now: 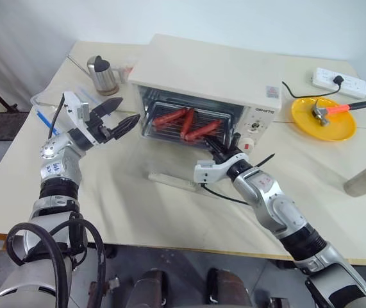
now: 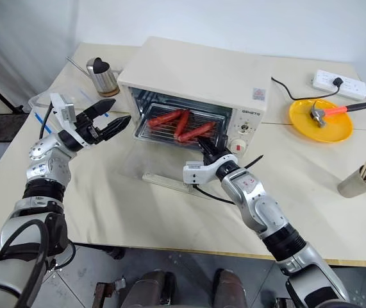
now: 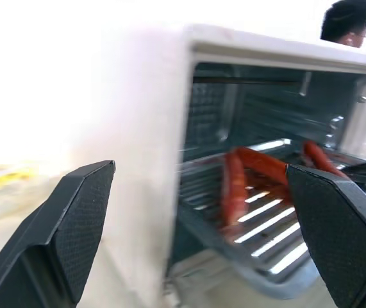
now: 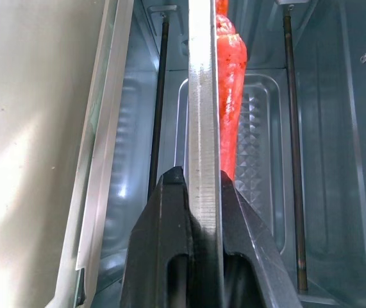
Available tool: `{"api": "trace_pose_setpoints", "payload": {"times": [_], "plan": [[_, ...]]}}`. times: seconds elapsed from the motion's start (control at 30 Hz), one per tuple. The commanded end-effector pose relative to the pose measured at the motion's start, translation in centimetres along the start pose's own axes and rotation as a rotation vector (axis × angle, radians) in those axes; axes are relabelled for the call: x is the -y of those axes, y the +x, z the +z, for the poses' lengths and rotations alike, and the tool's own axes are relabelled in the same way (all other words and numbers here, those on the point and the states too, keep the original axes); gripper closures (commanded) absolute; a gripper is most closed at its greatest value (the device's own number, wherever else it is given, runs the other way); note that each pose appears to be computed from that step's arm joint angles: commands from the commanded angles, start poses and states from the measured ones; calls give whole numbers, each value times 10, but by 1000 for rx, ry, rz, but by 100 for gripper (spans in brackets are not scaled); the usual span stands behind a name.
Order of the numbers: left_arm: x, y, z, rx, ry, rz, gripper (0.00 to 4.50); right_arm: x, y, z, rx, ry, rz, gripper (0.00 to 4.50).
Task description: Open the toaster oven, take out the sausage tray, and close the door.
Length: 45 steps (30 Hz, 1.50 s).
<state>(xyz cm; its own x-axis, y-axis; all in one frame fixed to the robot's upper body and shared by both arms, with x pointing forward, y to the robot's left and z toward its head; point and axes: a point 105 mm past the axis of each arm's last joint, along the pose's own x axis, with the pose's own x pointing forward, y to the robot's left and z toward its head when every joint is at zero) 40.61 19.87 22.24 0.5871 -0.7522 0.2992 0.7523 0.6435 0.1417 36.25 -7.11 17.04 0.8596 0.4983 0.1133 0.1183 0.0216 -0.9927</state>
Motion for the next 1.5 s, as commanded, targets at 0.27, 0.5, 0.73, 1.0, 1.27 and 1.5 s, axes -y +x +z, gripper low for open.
{"api": "trace_pose_setpoints", "payload": {"times": [0.27, 0.5, 0.73, 1.0, 1.27, 1.5], "plan": [[-2, 6, 13, 27, 29, -12, 0, -11, -13, 1, 1, -27, 37, 449], [-1, 11, 13, 31, 23, -16, 0, -5, -12, 5, 3, -12, 28, 449], [3, 13, 15, 34, 3, -51, 0, -4, -5, 0, -12, -9, 27, 449], [23, -9, 6, -86, -66, -227, 0, 3, 6, -4, -26, 8, 17, 449], [23, 16, 16, -4, -31, -212, 0, -6, 13, -9, -73, 46, 69, 449], [24, 26, 13, -6, -35, -221, 0, -6, 16, -8, -93, 37, 79, 223]]}}
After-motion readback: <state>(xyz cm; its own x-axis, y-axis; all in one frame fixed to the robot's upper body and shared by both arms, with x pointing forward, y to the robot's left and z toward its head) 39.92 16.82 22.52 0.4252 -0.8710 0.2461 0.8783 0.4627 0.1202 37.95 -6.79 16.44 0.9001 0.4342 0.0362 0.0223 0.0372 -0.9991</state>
